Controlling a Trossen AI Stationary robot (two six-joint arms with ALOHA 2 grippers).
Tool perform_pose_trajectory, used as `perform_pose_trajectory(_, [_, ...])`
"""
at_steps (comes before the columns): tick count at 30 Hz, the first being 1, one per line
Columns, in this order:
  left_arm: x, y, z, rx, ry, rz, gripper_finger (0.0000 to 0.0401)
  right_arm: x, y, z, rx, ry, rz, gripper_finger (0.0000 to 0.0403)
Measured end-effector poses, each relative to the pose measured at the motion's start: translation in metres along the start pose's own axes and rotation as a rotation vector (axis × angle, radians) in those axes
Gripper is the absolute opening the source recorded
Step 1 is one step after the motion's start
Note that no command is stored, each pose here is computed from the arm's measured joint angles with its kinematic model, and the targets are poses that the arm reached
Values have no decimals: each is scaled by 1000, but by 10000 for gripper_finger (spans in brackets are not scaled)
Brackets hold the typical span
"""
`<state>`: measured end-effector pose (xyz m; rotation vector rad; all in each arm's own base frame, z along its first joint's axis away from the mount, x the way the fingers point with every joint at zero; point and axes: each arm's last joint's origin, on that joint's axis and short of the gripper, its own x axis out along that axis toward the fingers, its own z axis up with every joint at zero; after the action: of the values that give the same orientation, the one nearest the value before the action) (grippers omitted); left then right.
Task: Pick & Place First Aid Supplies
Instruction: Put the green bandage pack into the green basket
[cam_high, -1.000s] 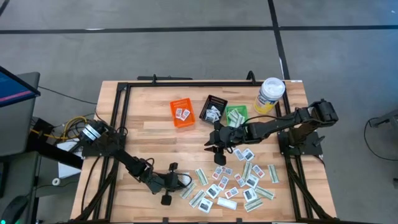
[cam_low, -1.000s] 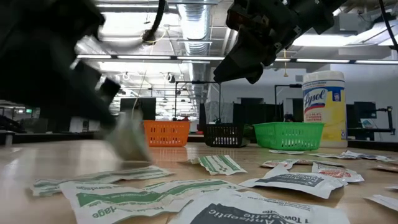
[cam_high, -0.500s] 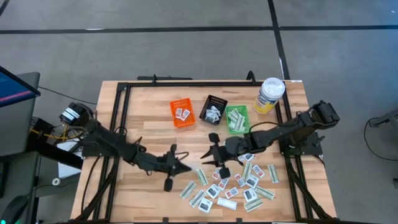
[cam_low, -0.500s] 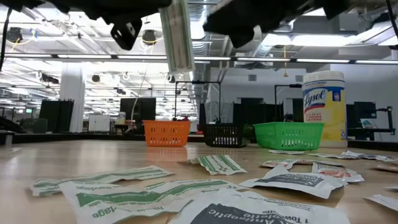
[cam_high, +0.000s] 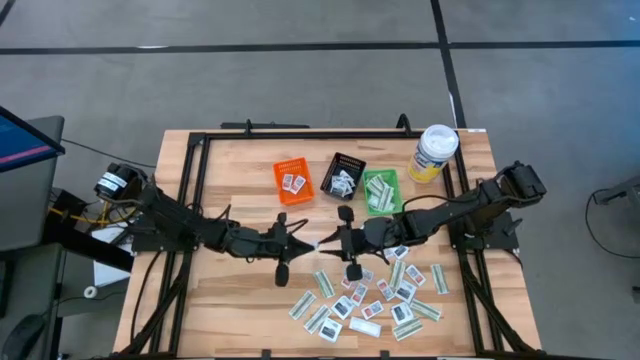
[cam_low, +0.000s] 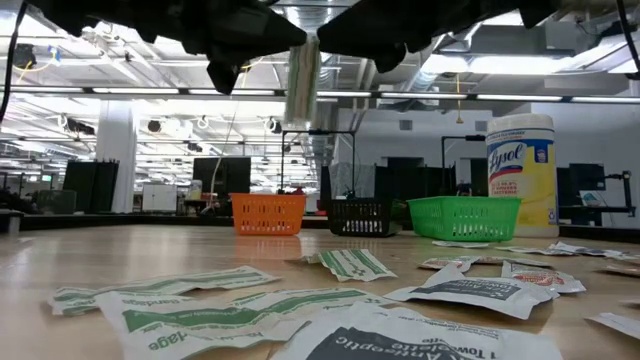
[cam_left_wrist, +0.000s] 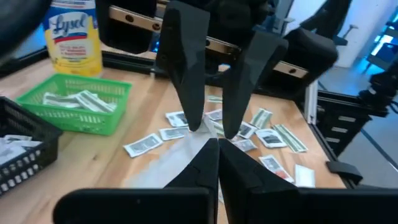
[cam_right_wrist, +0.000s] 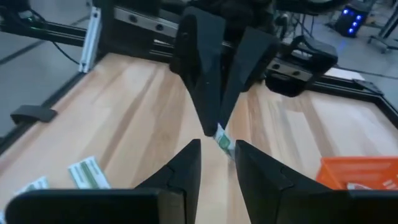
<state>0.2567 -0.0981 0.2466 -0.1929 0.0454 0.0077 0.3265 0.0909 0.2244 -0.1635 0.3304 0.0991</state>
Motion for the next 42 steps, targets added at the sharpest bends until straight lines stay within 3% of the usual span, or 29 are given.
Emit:
perform_pose_trajectory(11, [0, -1, 0, 27, 2, -47, 6, 0, -2, -3, -8, 29, -10, 113])
perform_pose_trajectory(21, [3, 5, 6, 147, -42, -13, 5, 2, -11, -1, 53, 3, 0, 143])
perform_pose_trajectory(25, [3, 5, 6, 162, -47, -13, 5, 3, -17, -2, 89, 5, -22, 115])
perform_pose_trajectory(33, [3, 6, 6, 162, -48, -8, 4, 4, -23, -2, 162, 4, -26, 14])
perform_pose_trajectory(42, [3, 6, 6, 164, -45, 23, 4, 3, -16, -11, 125, 105, 51, 3])
